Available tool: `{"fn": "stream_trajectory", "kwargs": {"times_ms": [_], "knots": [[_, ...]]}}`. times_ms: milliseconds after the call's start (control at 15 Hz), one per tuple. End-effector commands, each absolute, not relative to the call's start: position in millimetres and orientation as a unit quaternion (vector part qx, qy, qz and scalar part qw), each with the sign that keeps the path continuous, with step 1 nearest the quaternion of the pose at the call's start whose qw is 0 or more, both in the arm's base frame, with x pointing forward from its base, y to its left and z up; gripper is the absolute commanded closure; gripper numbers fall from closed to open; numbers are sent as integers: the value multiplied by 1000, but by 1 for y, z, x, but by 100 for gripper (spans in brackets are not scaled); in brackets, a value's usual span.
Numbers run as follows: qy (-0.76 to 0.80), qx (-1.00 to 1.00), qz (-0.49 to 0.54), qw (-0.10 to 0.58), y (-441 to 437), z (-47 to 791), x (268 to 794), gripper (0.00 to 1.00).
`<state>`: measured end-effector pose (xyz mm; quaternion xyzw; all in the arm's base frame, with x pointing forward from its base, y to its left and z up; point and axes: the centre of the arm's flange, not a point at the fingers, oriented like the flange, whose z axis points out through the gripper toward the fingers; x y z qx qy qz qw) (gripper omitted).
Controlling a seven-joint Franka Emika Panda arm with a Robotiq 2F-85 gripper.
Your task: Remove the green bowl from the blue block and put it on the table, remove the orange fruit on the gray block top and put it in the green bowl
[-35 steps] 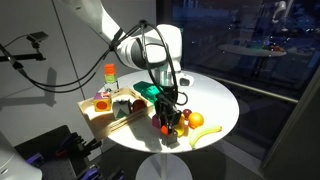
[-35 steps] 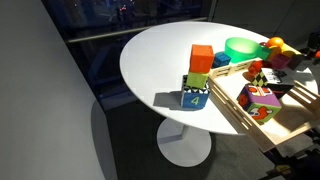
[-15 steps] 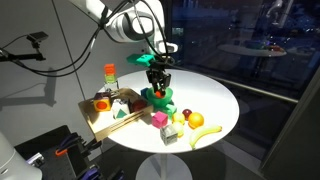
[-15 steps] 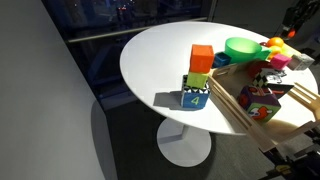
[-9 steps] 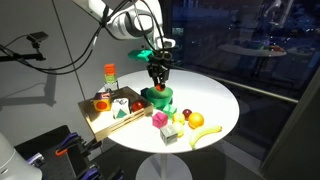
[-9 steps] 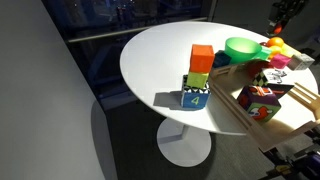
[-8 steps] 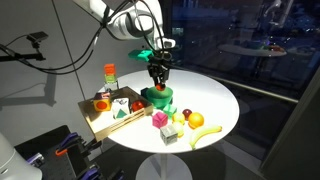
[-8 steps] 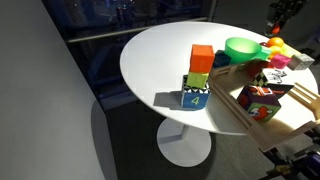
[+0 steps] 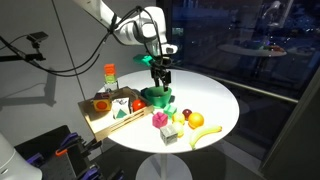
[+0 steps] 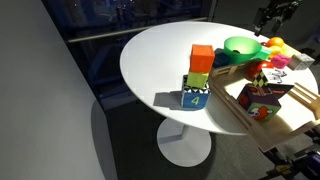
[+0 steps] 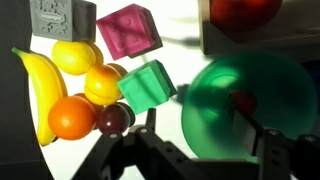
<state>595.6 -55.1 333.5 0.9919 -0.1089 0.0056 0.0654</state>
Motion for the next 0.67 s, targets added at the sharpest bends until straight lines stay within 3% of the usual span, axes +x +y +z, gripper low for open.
{"fn": "stream_trajectory", "kwargs": {"times_ms": [0, 600], "knots": [[-113, 991, -24, 60, -57, 346, 593, 0], [-80, 984, -152, 39, -71, 378, 540, 0]]}}
